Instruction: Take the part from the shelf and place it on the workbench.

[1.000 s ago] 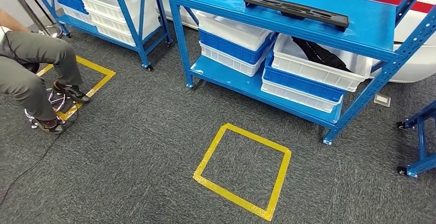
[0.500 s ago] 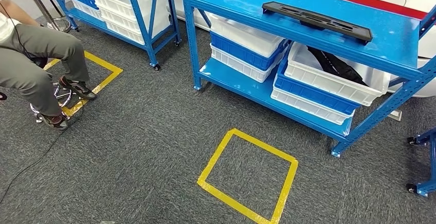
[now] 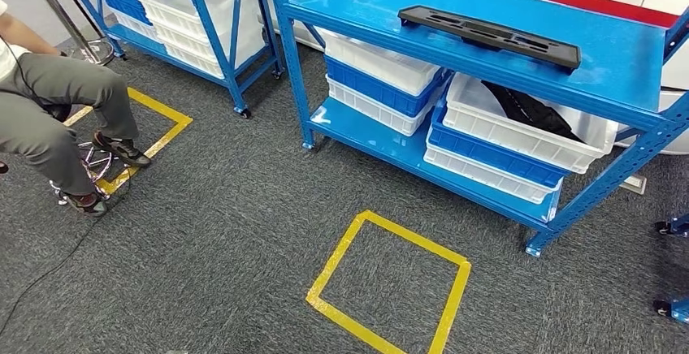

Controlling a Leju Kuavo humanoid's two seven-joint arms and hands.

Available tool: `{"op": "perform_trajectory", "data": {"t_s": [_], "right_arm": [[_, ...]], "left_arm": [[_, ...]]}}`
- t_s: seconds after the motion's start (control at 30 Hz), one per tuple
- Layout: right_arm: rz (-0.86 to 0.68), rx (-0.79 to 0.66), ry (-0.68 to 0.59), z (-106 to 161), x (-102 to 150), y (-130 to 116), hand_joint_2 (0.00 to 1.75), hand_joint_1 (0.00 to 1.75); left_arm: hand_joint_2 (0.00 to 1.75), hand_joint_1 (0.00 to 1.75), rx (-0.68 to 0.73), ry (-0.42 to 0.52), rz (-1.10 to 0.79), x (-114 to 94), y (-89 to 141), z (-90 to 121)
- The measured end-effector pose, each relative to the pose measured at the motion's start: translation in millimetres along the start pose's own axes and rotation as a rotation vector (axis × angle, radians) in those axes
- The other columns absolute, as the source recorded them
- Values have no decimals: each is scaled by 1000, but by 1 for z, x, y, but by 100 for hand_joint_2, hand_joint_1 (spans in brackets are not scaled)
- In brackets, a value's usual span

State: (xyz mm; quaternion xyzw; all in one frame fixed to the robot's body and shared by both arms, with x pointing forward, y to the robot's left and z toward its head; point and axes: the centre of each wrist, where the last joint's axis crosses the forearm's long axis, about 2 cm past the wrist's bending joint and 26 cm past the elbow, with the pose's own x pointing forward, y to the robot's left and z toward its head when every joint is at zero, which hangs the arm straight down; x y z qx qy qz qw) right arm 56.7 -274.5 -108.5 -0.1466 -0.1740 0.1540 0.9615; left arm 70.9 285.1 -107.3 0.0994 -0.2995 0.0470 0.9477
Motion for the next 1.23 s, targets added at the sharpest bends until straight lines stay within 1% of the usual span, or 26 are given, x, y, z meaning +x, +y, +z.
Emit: {"op": "perform_trajectory", "data": {"t_s": [0.27, 0.4, 0.63, 1.23], "right_arm": [[21, -54, -2, 3, 3, 7, 0, 0], [24, -69, -5, 2, 4, 6, 175, 0], [34, -81, 4, 2, -2, 3, 175, 0], [37, -86, -1, 2, 1, 3, 175, 0]], "left_arm": [[0, 0, 11, 0, -5, -1, 5, -1], [0, 0, 10, -1, -5, -1, 4, 0], [0, 0, 2, 0, 0, -1, 0, 1], [0, 0, 2, -5, -1, 1, 0, -1]]}}
